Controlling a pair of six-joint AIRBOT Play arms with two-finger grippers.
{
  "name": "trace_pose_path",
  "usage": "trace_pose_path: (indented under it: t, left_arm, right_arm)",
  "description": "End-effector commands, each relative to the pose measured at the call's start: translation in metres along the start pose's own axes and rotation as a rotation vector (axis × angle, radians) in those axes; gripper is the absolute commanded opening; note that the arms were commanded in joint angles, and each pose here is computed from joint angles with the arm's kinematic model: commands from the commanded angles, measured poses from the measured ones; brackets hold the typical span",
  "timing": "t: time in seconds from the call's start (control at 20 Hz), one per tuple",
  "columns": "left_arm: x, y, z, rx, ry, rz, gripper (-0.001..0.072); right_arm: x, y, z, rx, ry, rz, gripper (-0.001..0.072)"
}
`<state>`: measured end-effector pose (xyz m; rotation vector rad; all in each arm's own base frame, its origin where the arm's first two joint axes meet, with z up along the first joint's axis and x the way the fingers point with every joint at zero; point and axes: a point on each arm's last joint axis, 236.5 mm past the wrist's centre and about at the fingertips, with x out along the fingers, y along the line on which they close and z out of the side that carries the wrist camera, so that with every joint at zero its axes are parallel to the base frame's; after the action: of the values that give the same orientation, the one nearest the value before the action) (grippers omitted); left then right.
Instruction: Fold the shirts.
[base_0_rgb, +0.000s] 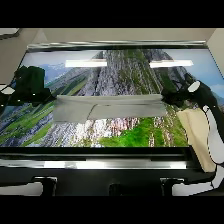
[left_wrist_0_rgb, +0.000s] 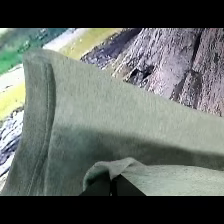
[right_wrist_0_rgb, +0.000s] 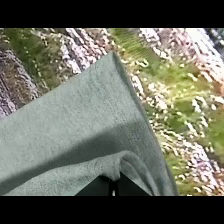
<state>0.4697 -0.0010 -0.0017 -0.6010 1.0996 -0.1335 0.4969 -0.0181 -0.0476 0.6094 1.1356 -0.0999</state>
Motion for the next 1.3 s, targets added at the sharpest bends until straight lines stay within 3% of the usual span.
trace_pose_path:
  t: [0.0, 0.05, 0.1, 0.15, 0.2, 0.25, 0.35, 0.55, 0.8, 0.9, 0.95, 1.0, 1.1, 1.15, 1.2, 1.25]
  left_arm:
    - [0.039, 0.019, -0.003, -0.065, 0.077, 0.010, 0.0027]
    - [0.047, 0.023, -0.013, -0.076, 0.120, 0.011, 0.0028]
    - [0.051, 0.026, -0.019, -0.082, 0.144, 0.012, 0.0035]
    - [0.053, 0.027, -0.020, -0.082, 0.149, 0.012, 0.0166]
    - [0.052, 0.027, -0.019, -0.081, 0.145, 0.011, 0.0434]
    - [0.047, 0.026, -0.017, -0.079, 0.143, 0.009, 0.0628]
    - [0.034, 0.022, -0.014, -0.073, 0.146, -0.001, 0.0632]
    - [0.005, 0.002, -0.012, -0.016, 0.125, -0.021, 0.0631]
    - [-0.028, -0.044, -0.008, 0.082, 0.057, -0.055, 0.0628]
    - [-0.029, -0.067, -0.016, 0.129, 0.062, -0.074, 0.0626]
    - [-0.026, -0.077, -0.022, 0.152, 0.075, -0.083, 0.0620]
    - [-0.019, -0.089, -0.031, 0.178, 0.097, -0.093, 0.0540]
    - [-0.001, -0.114, -0.051, 0.232, 0.140, -0.114, 0.0278]
    - [0.011, -0.128, -0.062, 0.260, 0.158, -0.125, 0.0081]
    - [0.027, -0.145, -0.075, 0.291, 0.172, -0.137, 0.0031]
    - [0.044, -0.161, -0.090, 0.320, 0.189, -0.153, 0.0031]
  right_arm:
    - [0.025, -0.009, -0.005, 0.043, 0.035, -0.018, 0.0051]
    - [0.028, -0.009, -0.006, 0.054, 0.042, -0.013, 0.0053]
    - [0.028, -0.007, -0.006, 0.060, 0.040, -0.005, 0.0116]
    - [0.026, -0.005, -0.005, 0.061, 0.041, 0.001, 0.0299]
    - [0.020, -0.003, -0.002, 0.038, 0.053, 0.005, 0.0521]
    - [0.012, -0.002, 0.002, 0.004, 0.063, 0.013, 0.0632]
    - [-0.003, -0.013, 0.012, 0.001, 0.068, 0.017, 0.0687]
    - [0.011, -0.031, -0.009, 0.030, 0.183, 0.037, 0.0686]
    - [0.046, -0.005, -0.045, 0.035, 0.309, 0.115, 0.0664]
    - [0.054, 0.003, -0.043, 0.059, 0.291, 0.126, 0.0471]
    - [0.055, 0.007, -0.039, 0.069, 0.274, 0.135, 0.0246]
    - [0.051, 0.018, -0.037, 0.093, 0.270, 0.175, 0.0057]
    - [0.028, 0.044, -0.025, 0.061, 0.226, 0.264, 0.0048]
    - [0.008, 0.059, -0.021, 0.026, 0.203, 0.306, 0.0047]
    - [-0.013, 0.072, -0.020, 0.000, 0.192, 0.336, 0.0047]
    - [-0.035, 0.084, -0.021, -0.031, 0.183, 0.356, 0.0047]
